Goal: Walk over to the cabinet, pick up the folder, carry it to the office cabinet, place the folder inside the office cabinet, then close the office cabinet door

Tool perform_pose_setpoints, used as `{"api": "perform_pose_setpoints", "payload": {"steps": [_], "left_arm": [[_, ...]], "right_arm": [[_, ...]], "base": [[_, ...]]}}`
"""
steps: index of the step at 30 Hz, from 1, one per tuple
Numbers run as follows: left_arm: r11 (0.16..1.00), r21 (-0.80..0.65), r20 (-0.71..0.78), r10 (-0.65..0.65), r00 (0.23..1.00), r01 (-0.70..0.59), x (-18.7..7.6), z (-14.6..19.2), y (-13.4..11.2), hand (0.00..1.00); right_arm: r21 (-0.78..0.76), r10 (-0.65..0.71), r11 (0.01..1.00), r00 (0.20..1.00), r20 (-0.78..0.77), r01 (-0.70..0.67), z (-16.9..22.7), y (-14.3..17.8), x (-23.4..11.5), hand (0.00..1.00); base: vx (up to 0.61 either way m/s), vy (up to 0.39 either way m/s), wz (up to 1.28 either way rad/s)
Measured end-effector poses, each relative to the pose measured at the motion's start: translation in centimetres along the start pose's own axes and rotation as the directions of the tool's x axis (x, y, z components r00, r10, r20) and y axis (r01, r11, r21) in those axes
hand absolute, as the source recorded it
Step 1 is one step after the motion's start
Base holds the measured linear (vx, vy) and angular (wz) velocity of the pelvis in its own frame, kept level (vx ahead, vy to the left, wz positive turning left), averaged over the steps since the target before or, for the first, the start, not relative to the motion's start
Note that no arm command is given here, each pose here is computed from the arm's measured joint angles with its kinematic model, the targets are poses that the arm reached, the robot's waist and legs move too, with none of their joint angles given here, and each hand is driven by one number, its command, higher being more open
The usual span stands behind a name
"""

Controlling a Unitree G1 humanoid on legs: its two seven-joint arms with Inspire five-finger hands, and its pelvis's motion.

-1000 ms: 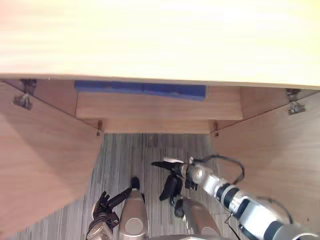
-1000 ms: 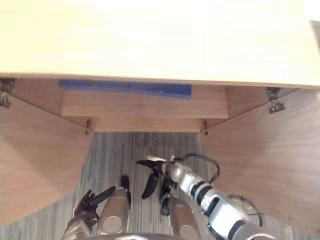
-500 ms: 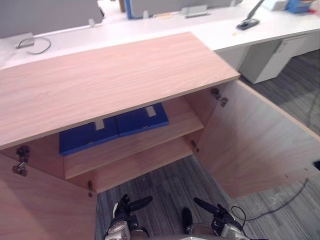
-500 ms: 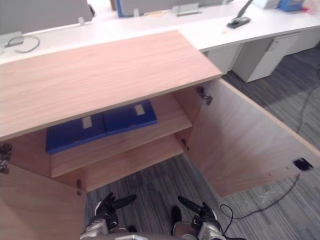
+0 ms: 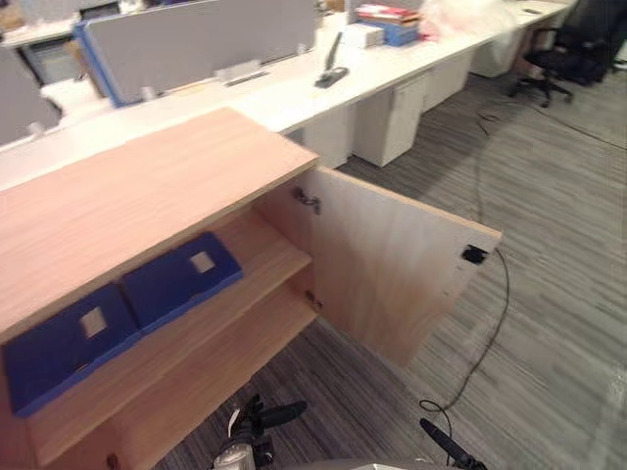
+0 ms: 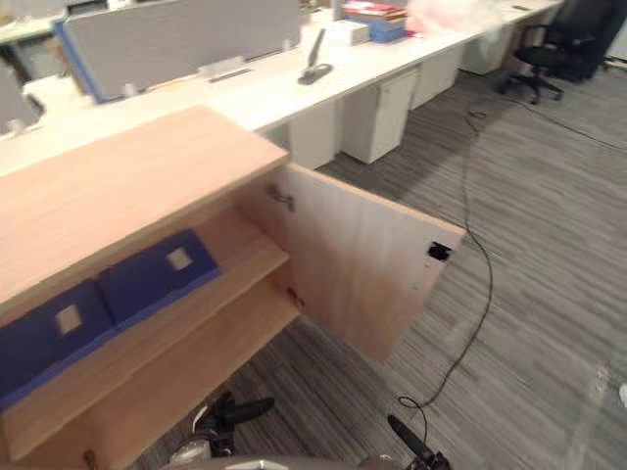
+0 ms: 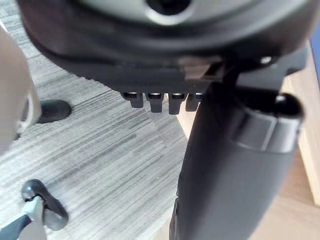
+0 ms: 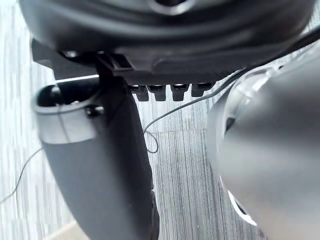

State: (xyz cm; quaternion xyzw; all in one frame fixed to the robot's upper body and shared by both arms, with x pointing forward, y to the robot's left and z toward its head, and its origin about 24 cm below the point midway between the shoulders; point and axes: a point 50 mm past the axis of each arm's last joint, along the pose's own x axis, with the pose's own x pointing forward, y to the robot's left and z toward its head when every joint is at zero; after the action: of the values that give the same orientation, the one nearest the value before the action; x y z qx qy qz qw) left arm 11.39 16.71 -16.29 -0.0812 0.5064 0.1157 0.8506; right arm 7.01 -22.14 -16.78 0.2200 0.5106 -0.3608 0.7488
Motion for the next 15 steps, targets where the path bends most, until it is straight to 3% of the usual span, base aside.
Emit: {"api": "perform_pose_setpoints", "payload": {"steps": [8, 12, 15], "left_arm": [[1.000, 0.020, -0.002, 0.018, 1.000, -0.017, 0.0, 0.1, 0.9, 1.00], [0.999, 0.010, 0.009, 0.041, 0.999, -0.041, -0.3, -0.3, 1.8, 1.00], [0.998, 0.004, -0.005, 0.057, 0.998, -0.057, -0.6, -1.1, 2.4, 1.00]], "right_arm": [[-0.072, 0.067, 0.995, 0.997, 0.039, -0.065, 1.3, 2.1, 0.0, 1.00], [-0.156, 0.155, 0.980, 0.971, 0.181, -0.127, 4.9, 4.6, -0.5, 1.00], [-0.265, 0.253, 0.952, 0.880, 0.403, -0.153, 10.6, 7.5, -2.4, 1.00]], "base": [[-0.02, -0.017, -0.31], [-0.07, 0.021, -0.01], [-0.10, 0.011, 0.03]]}}
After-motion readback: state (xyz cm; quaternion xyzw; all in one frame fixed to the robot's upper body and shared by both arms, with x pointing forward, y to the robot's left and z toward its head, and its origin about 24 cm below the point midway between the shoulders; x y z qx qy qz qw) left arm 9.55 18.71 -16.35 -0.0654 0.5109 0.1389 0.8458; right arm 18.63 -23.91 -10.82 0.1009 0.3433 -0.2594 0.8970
